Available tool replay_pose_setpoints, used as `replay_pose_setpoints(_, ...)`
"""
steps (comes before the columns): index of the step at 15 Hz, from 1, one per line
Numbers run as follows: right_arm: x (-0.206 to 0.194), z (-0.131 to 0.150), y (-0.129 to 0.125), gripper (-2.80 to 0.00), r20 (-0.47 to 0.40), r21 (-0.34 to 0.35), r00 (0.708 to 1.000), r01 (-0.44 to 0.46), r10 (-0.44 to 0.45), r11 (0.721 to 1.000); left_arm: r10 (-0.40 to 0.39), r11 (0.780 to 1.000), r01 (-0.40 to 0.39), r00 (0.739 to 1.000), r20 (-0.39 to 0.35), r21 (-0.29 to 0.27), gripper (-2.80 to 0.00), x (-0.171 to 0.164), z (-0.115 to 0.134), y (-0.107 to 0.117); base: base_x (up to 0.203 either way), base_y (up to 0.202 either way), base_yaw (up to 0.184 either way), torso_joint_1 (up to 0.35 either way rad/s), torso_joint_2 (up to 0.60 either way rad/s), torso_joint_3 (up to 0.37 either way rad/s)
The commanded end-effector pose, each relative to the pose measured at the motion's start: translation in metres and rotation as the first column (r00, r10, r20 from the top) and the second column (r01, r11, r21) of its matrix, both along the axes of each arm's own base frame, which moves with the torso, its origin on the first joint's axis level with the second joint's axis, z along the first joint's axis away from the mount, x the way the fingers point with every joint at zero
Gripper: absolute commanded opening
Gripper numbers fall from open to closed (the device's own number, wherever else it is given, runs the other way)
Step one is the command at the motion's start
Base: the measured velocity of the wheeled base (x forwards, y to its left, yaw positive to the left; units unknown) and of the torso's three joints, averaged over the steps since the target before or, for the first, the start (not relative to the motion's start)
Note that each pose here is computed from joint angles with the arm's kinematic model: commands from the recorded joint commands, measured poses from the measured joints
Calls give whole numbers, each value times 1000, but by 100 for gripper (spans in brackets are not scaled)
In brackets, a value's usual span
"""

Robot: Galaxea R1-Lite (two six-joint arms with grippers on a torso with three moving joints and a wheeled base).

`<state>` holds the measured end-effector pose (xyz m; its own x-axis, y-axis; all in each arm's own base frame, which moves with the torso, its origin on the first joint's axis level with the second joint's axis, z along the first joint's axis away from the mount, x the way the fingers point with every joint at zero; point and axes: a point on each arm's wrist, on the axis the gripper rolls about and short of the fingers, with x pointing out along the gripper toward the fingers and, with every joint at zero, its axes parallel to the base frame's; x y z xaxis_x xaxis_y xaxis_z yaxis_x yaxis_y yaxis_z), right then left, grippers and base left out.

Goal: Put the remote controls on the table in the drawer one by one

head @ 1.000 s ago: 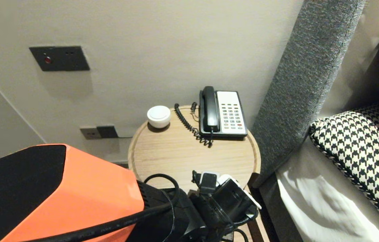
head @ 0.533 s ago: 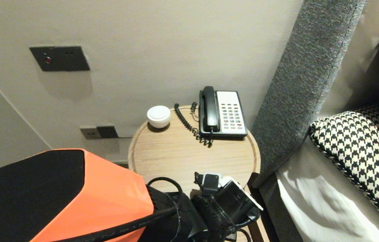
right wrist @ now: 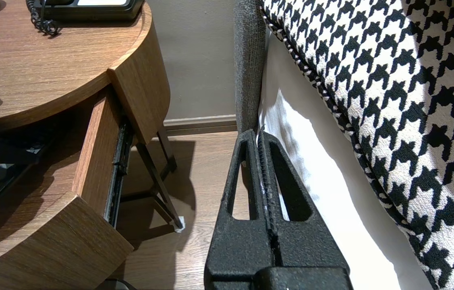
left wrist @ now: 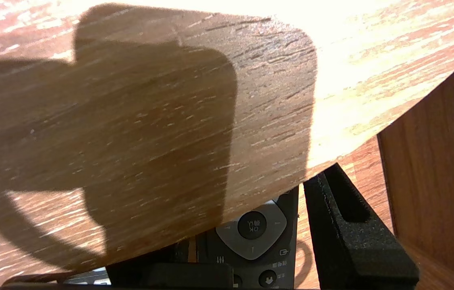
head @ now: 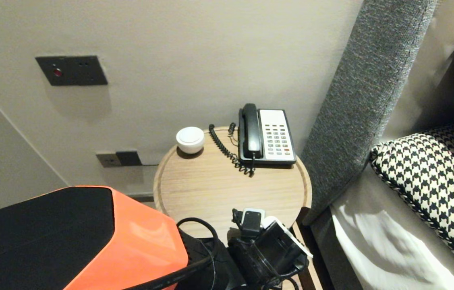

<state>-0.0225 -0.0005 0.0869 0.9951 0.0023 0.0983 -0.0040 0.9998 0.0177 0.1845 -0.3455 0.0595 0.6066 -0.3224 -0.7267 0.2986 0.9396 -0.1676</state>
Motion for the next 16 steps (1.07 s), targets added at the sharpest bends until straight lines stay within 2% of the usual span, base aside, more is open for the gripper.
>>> replay_pose_setpoints(1, 3, -11, 0, -280, -39, 0, 999, -1, 1, 1000, 5, 1000, -5, 1000, -9, 8, -280, -2, -2, 3, 0, 0, 0, 0, 0, 0)
replay_pose_setpoints(11, 3, -11, 0, -280, -39, 0, 999, -1, 1, 1000, -9, 1000, 9, 1000, -24, 2, -280, -2, -4, 2, 0, 0, 0, 0, 0, 0)
replay_pose_setpoints(16, 3, -11, 0, -280, -39, 0, 999, -1, 1, 1000, -57, 998, 58, 998, -11, 25, -280, -1, -6, 1, 0, 0, 0, 0, 0, 0)
